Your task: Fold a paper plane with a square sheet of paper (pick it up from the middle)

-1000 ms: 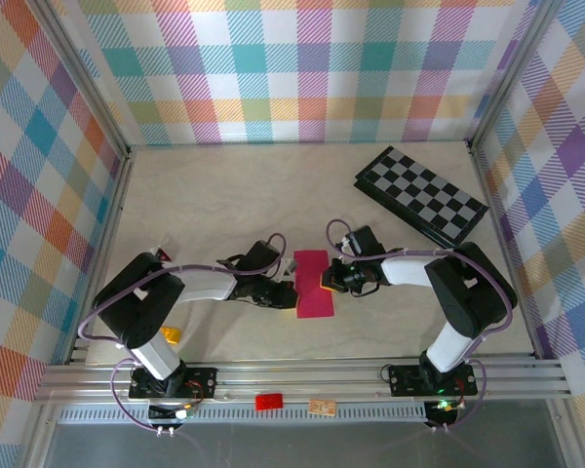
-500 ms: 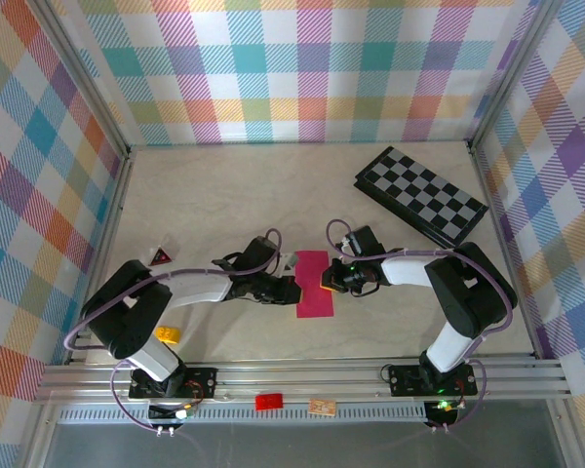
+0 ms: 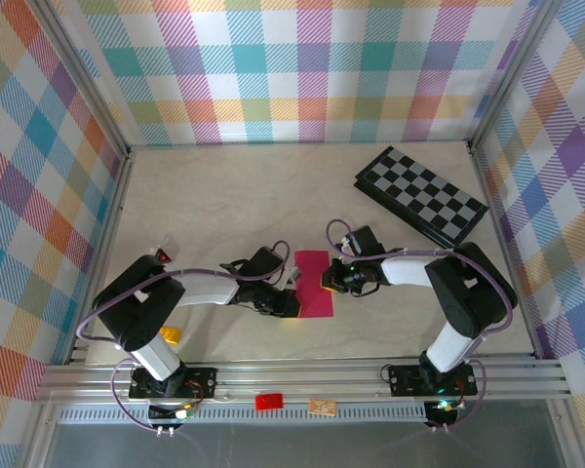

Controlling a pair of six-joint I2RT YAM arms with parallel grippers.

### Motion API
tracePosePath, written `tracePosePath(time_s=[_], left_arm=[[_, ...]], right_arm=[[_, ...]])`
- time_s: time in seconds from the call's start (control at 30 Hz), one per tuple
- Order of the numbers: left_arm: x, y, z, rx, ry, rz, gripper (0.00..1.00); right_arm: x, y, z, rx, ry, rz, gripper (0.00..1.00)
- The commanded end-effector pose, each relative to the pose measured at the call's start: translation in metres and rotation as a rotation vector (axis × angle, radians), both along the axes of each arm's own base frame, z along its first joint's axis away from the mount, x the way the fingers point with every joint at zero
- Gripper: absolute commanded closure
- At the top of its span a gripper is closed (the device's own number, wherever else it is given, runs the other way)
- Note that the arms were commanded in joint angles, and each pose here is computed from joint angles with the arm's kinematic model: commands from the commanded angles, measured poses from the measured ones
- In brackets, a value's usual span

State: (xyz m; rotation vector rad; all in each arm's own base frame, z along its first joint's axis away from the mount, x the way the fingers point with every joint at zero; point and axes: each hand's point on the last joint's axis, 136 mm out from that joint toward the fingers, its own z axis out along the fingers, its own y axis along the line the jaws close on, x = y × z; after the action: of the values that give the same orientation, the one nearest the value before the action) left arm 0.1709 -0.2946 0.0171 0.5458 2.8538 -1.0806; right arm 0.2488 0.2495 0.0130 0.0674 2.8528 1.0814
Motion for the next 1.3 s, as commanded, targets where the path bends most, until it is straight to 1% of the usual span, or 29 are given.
tracePosePath(time_s=[0.0,0.03,0.13,0.2,0.3,0.33,0.4,0.43,0.47,0.57,0.63,0.67,0.83,0.9,1.1,1.27], left_arm=[[-0.025,0.025,-0.012,0.131,-0.005,-0.062,0.94],[-0.024,0.025,-0.009,0.132,-0.019,-0.063,0.94],[-0.016,0.016,0.009,0.084,-0.074,-0.053,0.94],[-0.007,0.013,0.019,0.067,-0.117,-0.024,0.94],[0.017,0.016,0.029,0.102,-0.186,0.069,0.94],[0.026,0.015,0.033,0.095,-0.195,0.099,0.94],[0.042,0.010,0.044,0.037,-0.184,0.148,0.94],[0.052,0.009,0.051,0.003,-0.176,0.181,0.94],[0.062,0.008,0.057,-0.035,-0.168,0.216,0.94],[0.087,0.001,0.073,-0.165,-0.134,0.283,0.92],[0.101,-0.004,0.080,-0.213,-0.115,0.303,0.92],[0.108,-0.005,0.082,-0.216,-0.112,0.313,0.92],[0.138,-0.018,0.073,-0.170,-0.086,0.297,0.89],[0.147,-0.023,0.066,-0.150,-0.072,0.297,0.88],[0.164,-0.031,0.042,-0.101,-0.037,0.300,0.87],[0.171,-0.035,0.032,-0.096,-0.029,0.300,0.87]], right_arm=[[-0.020,-0.034,-0.036,-0.181,0.102,-0.046,0.99],[-0.019,-0.033,-0.035,-0.176,0.097,-0.043,0.99],[-0.017,-0.030,-0.031,-0.165,0.086,-0.034,0.98],[-0.014,-0.026,-0.025,-0.145,0.070,-0.019,0.97],[-0.004,-0.012,-0.001,-0.062,-0.002,0.017,0.93],[-0.001,-0.006,0.010,-0.030,-0.033,0.028,0.89],[0.005,-0.001,0.033,0.009,-0.091,0.033,0.81],[0.008,0.000,0.044,0.017,-0.120,0.022,0.74],[0.008,-0.001,0.054,0.021,-0.144,0.011,0.69],[0.003,-0.021,0.061,-0.051,-0.148,-0.058,0.64],[-0.007,-0.029,0.059,-0.065,-0.123,-0.084,0.63],[-0.012,-0.031,0.058,-0.060,-0.108,-0.085,0.62],[-0.040,-0.034,0.046,-0.008,0.025,-0.138,0.58],[-0.047,-0.033,0.042,0.007,0.062,-0.137,0.58],[-0.057,-0.033,0.038,0.002,0.090,-0.135,0.57],[-0.061,-0.029,0.040,0.012,0.091,-0.116,0.57]])
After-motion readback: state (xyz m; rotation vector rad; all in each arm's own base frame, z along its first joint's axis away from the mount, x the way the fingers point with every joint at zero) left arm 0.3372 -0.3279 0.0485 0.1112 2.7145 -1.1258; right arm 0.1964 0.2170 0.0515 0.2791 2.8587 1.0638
